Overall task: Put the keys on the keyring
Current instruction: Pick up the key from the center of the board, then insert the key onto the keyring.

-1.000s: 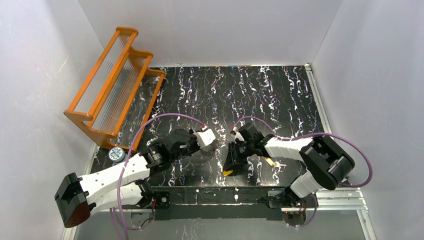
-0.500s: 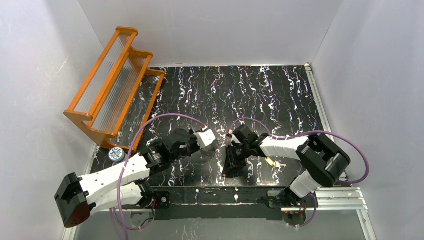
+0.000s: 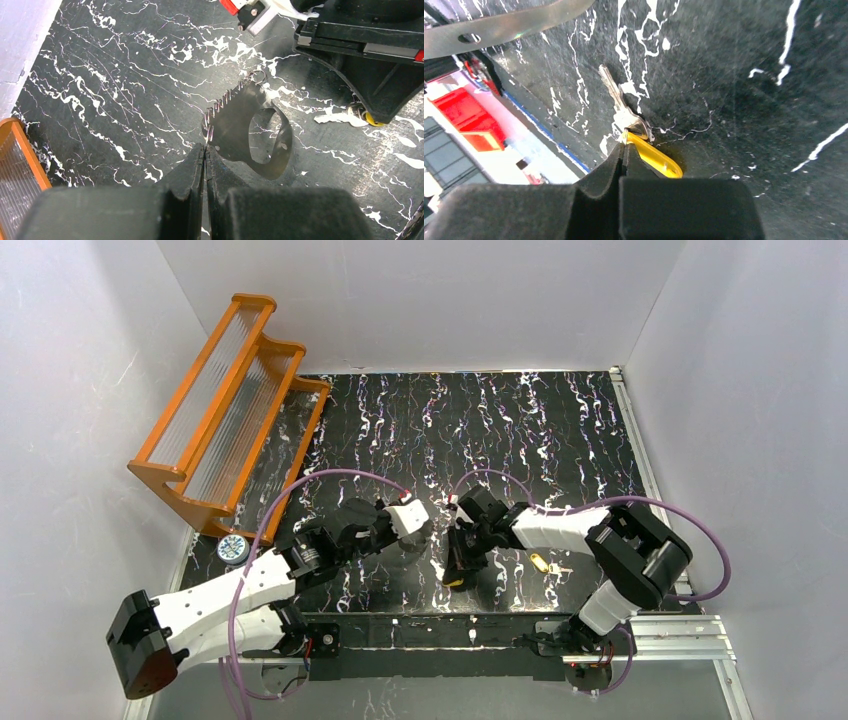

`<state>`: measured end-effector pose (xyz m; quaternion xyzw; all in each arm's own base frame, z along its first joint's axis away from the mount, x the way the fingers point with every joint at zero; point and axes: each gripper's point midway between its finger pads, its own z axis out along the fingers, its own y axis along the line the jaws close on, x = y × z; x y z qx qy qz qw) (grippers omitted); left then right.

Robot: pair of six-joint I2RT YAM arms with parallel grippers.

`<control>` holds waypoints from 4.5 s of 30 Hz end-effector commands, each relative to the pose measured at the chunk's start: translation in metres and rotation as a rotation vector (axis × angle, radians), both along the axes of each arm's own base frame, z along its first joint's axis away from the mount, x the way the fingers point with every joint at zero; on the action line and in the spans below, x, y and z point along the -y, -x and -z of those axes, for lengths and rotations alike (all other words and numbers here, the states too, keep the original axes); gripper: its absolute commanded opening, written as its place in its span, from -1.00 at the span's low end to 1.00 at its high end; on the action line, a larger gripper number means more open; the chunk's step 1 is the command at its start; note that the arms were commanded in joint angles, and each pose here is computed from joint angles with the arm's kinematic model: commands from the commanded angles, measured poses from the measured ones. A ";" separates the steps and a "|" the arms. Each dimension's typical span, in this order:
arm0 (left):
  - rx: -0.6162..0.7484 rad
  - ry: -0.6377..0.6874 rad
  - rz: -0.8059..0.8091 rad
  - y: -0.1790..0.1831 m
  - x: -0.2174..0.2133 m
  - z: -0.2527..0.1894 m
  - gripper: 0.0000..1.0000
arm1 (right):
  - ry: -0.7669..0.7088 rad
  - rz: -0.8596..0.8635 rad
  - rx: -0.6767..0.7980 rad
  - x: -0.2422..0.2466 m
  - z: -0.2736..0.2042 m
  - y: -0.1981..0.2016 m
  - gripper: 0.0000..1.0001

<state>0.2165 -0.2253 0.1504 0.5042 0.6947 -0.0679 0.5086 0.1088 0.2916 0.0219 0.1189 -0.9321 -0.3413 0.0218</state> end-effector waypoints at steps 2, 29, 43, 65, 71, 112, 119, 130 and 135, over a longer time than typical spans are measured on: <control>0.012 -0.001 0.013 0.004 -0.004 -0.006 -1.00 | 0.007 -0.066 0.200 -0.001 -0.018 -0.025 -0.97; -0.004 0.072 0.259 0.025 0.036 -0.018 -1.00 | -0.109 -0.166 0.868 0.021 -0.138 -0.102 -0.97; 0.007 -0.043 0.136 0.026 -0.010 -0.052 -1.00 | -0.329 -0.220 0.739 0.023 -0.138 -0.090 -0.97; -0.062 0.219 0.373 0.041 0.068 0.003 -1.00 | -0.681 -0.452 0.703 0.007 -0.146 -0.039 -0.97; -0.073 0.256 0.376 0.045 0.070 -0.005 -1.00 | -0.701 -0.481 0.691 0.004 -0.145 -0.035 -0.97; -0.107 0.297 0.373 0.049 0.073 -0.012 -1.00 | -0.369 -0.428 0.867 -0.021 -0.133 -0.065 -0.97; -0.105 0.307 0.365 0.048 0.073 -0.016 -1.00 | -0.287 -0.394 0.889 -0.010 -0.127 -0.072 -0.97; -0.104 0.313 0.364 0.049 0.072 -0.016 -1.00 | -0.296 -0.388 0.881 -0.011 -0.127 -0.071 -0.97; -0.091 0.314 0.370 0.051 0.069 -0.017 -1.00 | -0.313 -0.389 0.891 -0.011 -0.130 -0.069 -0.97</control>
